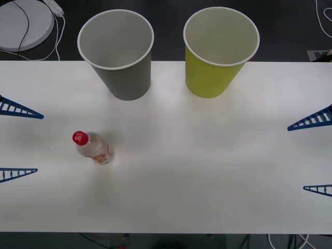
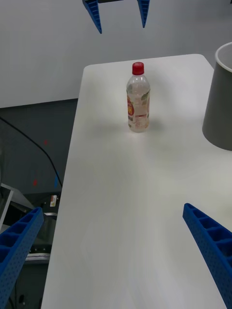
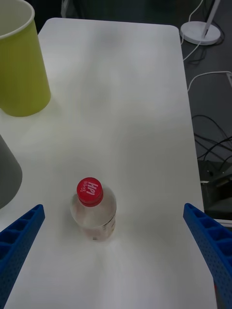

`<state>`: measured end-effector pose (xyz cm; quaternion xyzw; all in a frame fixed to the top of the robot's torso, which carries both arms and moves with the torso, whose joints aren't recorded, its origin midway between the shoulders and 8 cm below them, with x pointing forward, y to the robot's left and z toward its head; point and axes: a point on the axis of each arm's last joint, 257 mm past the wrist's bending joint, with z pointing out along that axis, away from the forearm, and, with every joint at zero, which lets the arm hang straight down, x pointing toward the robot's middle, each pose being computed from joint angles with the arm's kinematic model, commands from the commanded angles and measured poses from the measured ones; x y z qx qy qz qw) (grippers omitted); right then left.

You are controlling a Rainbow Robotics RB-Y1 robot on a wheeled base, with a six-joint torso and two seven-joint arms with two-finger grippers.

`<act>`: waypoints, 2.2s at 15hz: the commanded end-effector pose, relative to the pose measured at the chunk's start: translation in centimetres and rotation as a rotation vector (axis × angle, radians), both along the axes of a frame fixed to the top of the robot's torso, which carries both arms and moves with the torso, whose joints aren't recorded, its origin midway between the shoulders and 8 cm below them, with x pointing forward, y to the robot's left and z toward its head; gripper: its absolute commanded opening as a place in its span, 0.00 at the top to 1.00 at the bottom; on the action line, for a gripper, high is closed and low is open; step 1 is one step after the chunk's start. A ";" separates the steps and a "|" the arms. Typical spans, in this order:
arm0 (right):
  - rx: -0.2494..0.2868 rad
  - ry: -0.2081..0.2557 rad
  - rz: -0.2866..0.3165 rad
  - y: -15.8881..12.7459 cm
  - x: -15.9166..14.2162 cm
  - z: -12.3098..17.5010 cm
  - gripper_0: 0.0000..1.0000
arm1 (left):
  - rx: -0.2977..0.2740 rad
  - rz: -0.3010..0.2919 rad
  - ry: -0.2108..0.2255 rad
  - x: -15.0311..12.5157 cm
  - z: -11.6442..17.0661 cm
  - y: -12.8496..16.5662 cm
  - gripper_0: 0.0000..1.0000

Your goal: Put the can into the green bin and the plastic bottle into the gray bin

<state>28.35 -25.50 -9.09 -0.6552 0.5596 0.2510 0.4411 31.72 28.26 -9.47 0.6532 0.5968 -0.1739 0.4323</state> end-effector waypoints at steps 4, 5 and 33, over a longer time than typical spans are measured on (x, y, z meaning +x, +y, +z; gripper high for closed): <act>0.000 0.000 0.000 0.0 0.0 0.0 0.00 | -0.016 0.013 0.027 -0.4 -1.0 0.2 0.00; 0.000 0.000 0.000 0.0 0.0 0.0 0.00 | -0.025 0.020 0.027 -0.3 -0.8 0.4 0.00; 0.000 0.000 0.000 0.0 0.0 0.0 0.00 | -0.214 0.185 0.025 0.9 -9.8 5.9 0.00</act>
